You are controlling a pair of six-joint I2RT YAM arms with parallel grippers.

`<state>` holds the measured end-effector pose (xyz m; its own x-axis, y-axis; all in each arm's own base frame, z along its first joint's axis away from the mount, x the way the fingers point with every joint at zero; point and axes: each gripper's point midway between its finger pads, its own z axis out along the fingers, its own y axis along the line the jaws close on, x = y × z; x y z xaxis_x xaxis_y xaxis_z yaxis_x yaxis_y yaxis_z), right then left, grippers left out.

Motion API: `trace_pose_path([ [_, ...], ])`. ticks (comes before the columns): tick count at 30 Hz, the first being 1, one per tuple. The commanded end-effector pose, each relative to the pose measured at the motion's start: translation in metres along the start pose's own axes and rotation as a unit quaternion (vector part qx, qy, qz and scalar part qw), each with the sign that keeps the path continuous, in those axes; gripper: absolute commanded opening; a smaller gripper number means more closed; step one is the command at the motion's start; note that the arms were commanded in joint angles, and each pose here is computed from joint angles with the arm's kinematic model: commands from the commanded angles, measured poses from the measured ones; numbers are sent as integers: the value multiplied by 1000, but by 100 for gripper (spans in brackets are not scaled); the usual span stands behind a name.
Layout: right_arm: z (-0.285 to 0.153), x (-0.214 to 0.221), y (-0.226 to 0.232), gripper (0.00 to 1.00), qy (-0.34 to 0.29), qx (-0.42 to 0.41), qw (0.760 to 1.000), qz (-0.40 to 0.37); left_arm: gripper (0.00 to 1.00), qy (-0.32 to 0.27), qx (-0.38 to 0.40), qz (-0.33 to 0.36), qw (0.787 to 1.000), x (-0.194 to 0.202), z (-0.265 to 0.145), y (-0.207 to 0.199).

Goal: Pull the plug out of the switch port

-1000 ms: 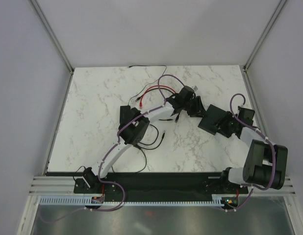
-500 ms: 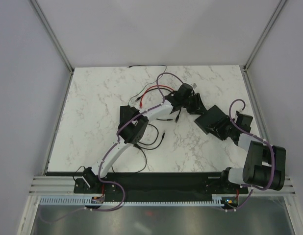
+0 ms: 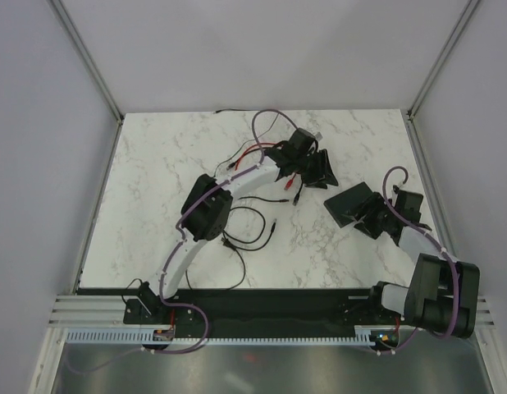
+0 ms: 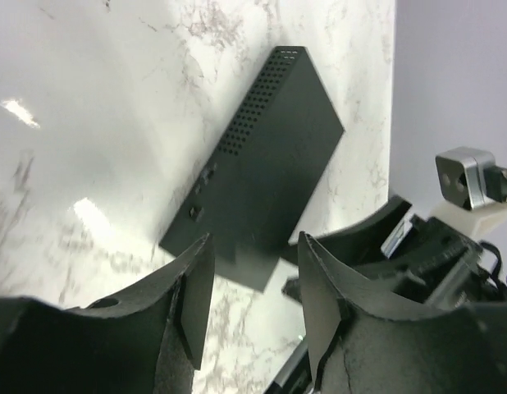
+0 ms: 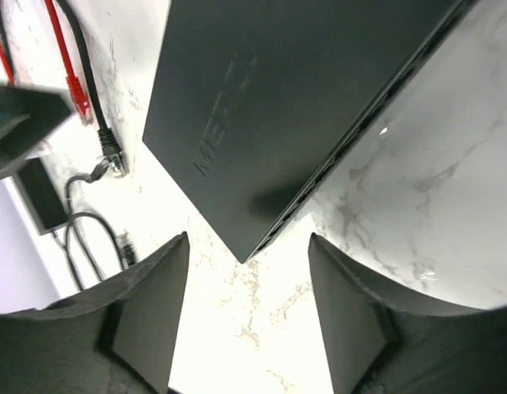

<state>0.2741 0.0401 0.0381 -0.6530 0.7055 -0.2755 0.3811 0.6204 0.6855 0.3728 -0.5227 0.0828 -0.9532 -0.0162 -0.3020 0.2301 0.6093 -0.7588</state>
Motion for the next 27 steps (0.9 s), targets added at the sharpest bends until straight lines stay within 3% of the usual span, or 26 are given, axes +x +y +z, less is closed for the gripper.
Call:
trace_pose_path([
  [1, -13, -16, -3, 69, -18, 43, 997, -57, 53, -66, -6, 66, 996, -38, -78, -41],
  [7, -26, -41, 1, 79, -42, 80, 992, -87, 59, -46, -43, 46, 997, 3, -97, -26],
  [12, -26, -54, 4, 80, -41, 95, 991, -90, 60, -46, -35, 18, 998, 51, -95, -26],
  [17, -23, -51, 9, 73, -34, 84, 994, -62, 59, -89, -39, -34, 995, 73, -81, -29],
  [27, -20, -48, 1, 68, -53, 91, 994, -42, 57, -68, -18, -129, 989, 74, -31, -28],
])
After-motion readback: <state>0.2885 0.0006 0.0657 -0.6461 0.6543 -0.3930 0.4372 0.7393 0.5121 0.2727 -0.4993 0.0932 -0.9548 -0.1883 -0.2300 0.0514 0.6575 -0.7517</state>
